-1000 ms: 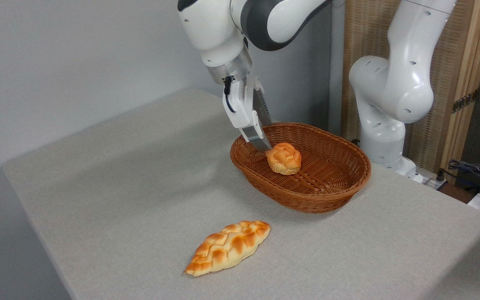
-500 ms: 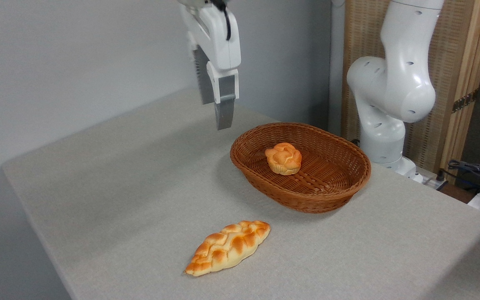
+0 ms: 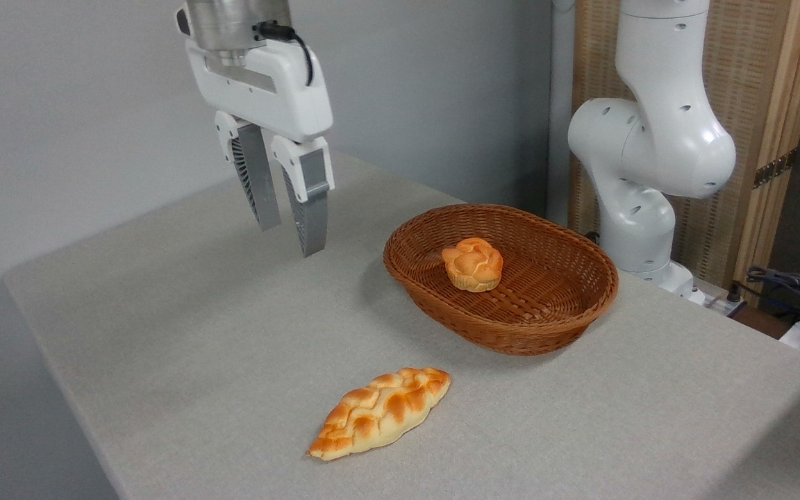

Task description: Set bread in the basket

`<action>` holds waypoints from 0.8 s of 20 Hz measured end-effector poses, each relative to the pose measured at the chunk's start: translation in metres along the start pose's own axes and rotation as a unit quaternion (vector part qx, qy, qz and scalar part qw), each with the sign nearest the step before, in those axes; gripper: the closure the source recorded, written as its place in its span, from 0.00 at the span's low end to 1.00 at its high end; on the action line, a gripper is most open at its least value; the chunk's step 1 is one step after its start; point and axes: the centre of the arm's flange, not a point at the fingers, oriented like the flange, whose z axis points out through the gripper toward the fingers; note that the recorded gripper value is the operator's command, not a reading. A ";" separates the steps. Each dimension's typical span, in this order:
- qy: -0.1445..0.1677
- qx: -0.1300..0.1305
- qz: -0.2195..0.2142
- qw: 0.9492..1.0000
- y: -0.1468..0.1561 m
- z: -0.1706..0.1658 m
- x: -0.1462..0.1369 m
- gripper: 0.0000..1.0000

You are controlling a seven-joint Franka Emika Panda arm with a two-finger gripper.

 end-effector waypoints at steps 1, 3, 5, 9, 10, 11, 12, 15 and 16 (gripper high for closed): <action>-0.005 0.005 0.005 1.000 0.003 0.001 0.003 0.00; -0.009 0.010 0.006 1.000 0.002 0.002 0.002 0.00; -0.010 0.010 0.011 1.000 -0.007 0.000 -0.007 0.00; -0.021 0.003 0.024 1.000 -0.015 -0.002 -0.020 0.00; -0.021 0.003 0.024 0.999 -0.014 -0.002 -0.019 0.00; -0.020 0.002 0.025 0.999 -0.014 -0.002 -0.019 0.00; -0.017 -0.001 0.023 1.000 -0.014 -0.002 -0.019 0.00; -0.007 -0.011 0.015 1.000 -0.018 -0.004 -0.023 0.00; -0.004 -0.014 0.013 1.000 -0.018 -0.005 -0.024 0.00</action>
